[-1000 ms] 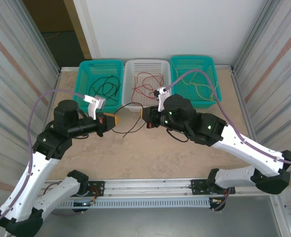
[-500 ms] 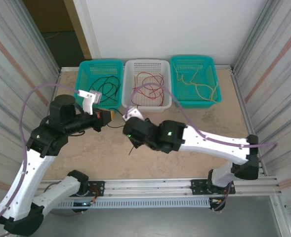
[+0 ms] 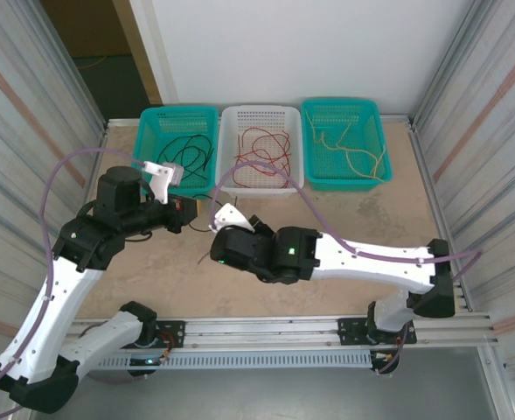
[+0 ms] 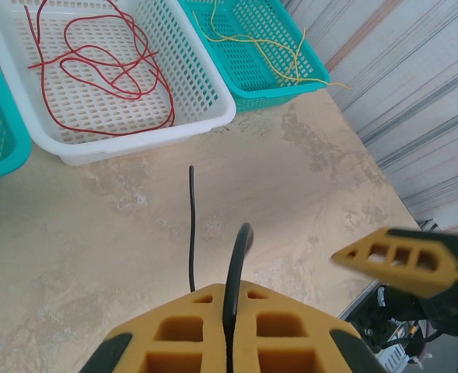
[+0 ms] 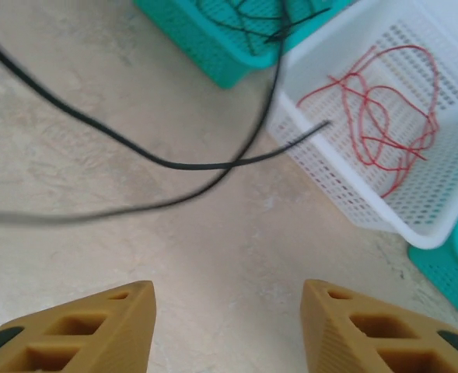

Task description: Untangle the cables

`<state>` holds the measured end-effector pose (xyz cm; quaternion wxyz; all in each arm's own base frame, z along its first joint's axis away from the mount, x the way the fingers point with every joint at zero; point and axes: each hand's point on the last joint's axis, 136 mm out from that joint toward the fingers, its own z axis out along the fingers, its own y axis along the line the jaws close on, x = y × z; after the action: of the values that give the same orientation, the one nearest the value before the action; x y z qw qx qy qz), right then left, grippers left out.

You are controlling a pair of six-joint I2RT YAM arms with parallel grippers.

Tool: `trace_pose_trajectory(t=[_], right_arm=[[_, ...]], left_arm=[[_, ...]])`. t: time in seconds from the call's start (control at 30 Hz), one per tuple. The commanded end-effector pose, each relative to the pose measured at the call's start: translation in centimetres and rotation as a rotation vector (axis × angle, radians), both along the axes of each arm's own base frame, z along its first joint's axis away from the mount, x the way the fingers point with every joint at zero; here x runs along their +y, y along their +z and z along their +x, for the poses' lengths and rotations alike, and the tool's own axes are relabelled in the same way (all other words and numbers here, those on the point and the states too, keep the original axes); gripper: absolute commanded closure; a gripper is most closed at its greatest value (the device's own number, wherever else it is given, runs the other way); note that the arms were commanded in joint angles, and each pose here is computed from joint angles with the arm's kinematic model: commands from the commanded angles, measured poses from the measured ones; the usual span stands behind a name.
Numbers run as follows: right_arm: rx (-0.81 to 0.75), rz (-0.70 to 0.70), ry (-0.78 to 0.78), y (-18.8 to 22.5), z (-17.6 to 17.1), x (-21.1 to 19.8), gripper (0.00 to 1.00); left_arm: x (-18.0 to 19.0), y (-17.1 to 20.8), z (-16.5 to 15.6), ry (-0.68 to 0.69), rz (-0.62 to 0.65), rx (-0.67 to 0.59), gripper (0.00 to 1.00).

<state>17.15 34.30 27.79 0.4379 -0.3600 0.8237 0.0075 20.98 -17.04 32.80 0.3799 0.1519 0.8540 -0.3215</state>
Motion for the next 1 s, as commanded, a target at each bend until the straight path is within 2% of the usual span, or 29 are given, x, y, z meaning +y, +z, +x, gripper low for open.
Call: trace_pose_trajectory(t=[0.0,0.2,0.37,0.47,0.7,0.97], right_arm=[[-0.098,0.152,-0.144,4.8,1.5,-4.3,0.46],[-0.090,0.428,-0.304,8.2,2.4,-10.7,0.39],[-0.031,0.635,-0.424,8.4,2.8,-16.0,0.37],[0.008,0.714,-0.461,7.6,2.7,-17.7,0.36],[0.048,0.739,-0.476,6.4,2.5,-18.2,0.35],[0.068,0.706,-0.470,5.8,2.5,-17.7,0.35]], left_arm=[[0.3,1.3,0.1,0.013,0.003,-0.032,1.00],[0.3,3.9,0.3,0.034,-0.038,-0.065,1.00],[-0.1,6.7,0.7,0.030,-0.086,-0.112,1.00],[0.0,8.1,1.2,0.040,-0.093,-0.143,1.00],[1.3,10.8,4.3,0.134,-0.119,-0.186,1.00],[5.3,13.7,8.0,0.323,-0.202,-0.245,1.00]])
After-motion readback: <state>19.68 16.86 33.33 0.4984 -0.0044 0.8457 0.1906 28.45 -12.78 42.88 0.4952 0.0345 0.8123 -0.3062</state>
